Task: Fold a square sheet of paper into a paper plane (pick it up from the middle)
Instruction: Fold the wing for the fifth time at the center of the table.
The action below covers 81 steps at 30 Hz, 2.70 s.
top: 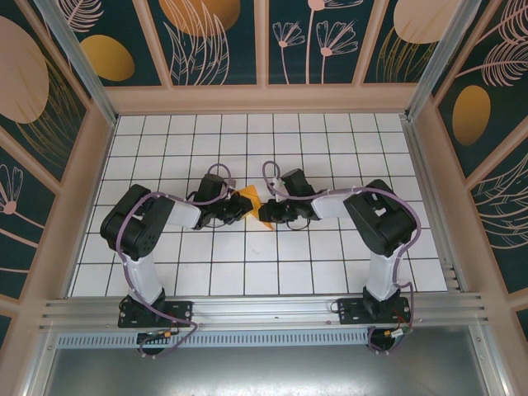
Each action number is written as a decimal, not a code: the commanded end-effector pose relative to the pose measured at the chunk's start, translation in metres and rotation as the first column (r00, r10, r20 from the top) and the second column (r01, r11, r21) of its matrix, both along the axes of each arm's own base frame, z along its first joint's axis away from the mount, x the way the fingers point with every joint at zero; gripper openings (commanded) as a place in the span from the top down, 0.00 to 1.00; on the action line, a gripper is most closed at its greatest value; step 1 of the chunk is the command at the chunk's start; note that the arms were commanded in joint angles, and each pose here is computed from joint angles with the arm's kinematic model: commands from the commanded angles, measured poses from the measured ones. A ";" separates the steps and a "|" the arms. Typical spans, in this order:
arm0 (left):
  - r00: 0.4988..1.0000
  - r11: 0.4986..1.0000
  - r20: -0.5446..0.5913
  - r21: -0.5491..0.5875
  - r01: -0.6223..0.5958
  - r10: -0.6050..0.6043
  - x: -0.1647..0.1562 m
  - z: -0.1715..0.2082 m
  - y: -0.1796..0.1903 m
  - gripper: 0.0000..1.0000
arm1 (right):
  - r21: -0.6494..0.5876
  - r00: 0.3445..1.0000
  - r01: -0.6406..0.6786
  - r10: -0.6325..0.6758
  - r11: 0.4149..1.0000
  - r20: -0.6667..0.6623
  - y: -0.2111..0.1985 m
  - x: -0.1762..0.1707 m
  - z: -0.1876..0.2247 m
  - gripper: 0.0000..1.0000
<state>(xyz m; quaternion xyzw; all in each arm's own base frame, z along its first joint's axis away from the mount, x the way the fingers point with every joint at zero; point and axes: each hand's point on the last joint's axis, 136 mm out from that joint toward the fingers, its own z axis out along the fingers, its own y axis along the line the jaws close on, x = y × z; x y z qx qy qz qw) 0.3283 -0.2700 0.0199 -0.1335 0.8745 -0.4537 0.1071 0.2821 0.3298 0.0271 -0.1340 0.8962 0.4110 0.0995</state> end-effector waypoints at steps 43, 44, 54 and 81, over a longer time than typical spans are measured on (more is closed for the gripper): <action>0.996 0.990 -0.061 0.126 0.070 -0.062 -0.011 -0.031 0.004 0.84 | -0.065 0.987 0.023 -0.033 0.998 -0.155 -0.009 -0.010 -0.010 0.82; 0.996 0.989 -0.064 0.130 0.068 -0.060 -0.012 -0.032 0.005 0.84 | -0.070 0.987 0.024 -0.035 0.997 -0.159 -0.010 -0.011 -0.009 0.81; 0.996 0.987 -0.071 0.143 0.071 -0.061 -0.018 -0.038 0.009 0.84 | -0.081 0.980 0.018 -0.034 0.997 -0.196 -0.018 -0.026 0.000 0.80; 0.996 0.986 -0.067 0.151 0.071 -0.061 -0.018 -0.037 0.010 0.84 | -0.106 0.985 -0.001 -0.017 0.994 -0.171 -0.032 -0.041 0.000 0.83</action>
